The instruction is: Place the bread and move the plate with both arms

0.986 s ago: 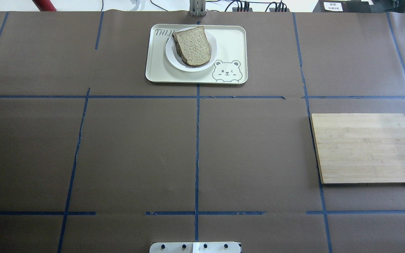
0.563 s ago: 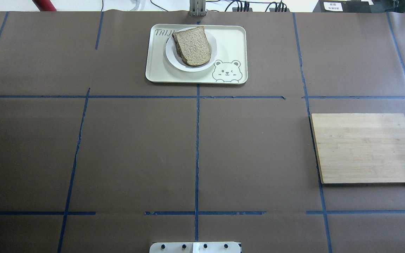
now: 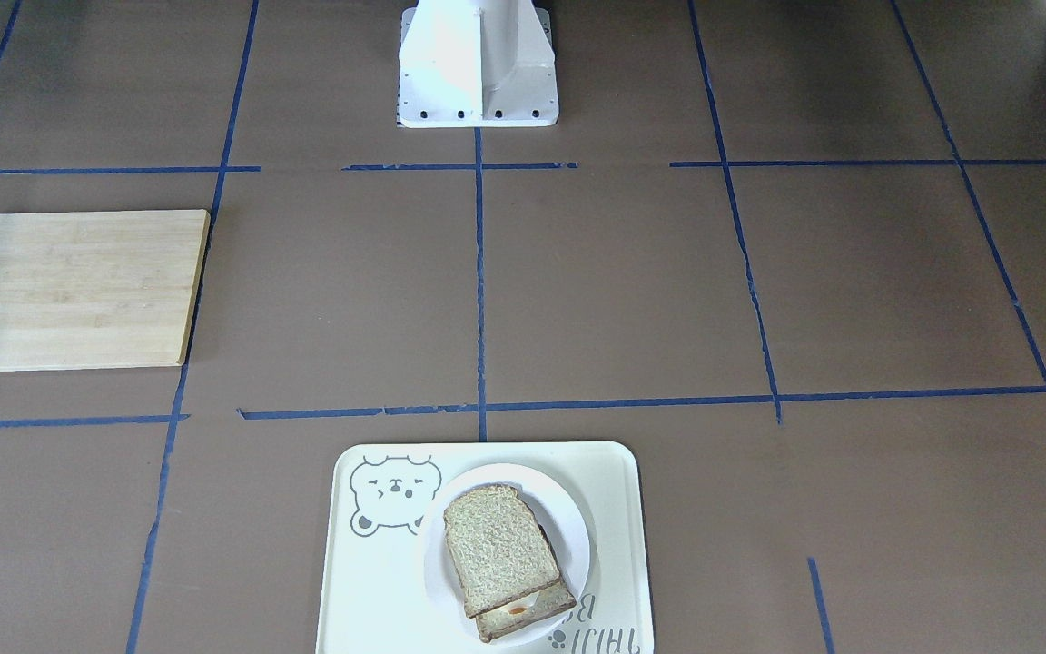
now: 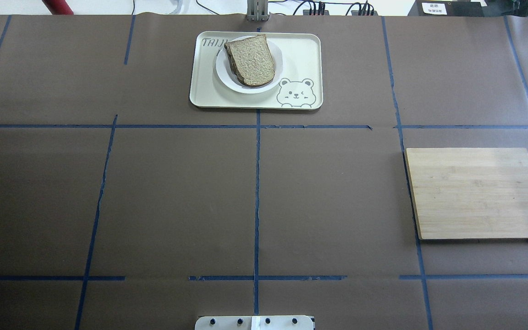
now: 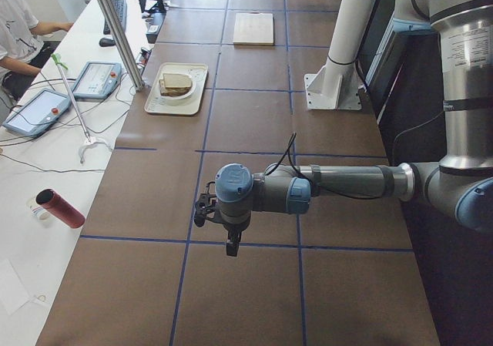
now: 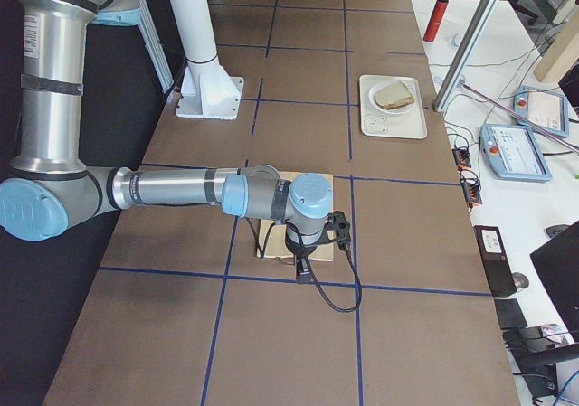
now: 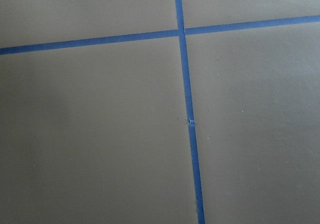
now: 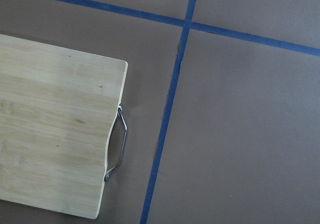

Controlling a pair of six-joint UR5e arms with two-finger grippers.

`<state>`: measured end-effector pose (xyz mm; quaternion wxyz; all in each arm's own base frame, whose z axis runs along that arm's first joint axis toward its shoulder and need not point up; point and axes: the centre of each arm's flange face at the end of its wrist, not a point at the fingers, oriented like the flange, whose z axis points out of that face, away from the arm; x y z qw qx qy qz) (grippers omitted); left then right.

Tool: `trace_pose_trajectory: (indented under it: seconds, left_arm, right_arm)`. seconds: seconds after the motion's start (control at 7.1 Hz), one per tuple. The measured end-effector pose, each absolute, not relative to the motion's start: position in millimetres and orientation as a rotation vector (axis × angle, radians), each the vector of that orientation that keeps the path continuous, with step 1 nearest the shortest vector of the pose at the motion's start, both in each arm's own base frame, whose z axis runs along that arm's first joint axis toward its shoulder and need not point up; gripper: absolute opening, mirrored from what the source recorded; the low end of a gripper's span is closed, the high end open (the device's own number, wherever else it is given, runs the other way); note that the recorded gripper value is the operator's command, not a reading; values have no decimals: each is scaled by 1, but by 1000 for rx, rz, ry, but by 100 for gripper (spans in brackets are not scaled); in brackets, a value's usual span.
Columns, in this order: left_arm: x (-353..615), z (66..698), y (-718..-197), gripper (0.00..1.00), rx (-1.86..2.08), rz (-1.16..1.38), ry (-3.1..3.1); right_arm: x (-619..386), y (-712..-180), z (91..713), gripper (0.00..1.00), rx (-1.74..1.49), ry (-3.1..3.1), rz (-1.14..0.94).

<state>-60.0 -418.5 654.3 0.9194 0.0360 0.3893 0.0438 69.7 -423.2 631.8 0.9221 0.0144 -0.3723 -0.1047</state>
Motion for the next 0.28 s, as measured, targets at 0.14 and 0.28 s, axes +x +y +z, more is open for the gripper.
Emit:
trace_pose_trajectory:
  seconds: [0.14,0.28]
  left_arm:
    - [-60,654,-418,100,75,90,800]
    - [-60,654,-419,100,75,91,800]
  right_arm:
    - [70,-423,631,100,30,-765,-215]
    - [70,-424,631,100,31,-765,-215]
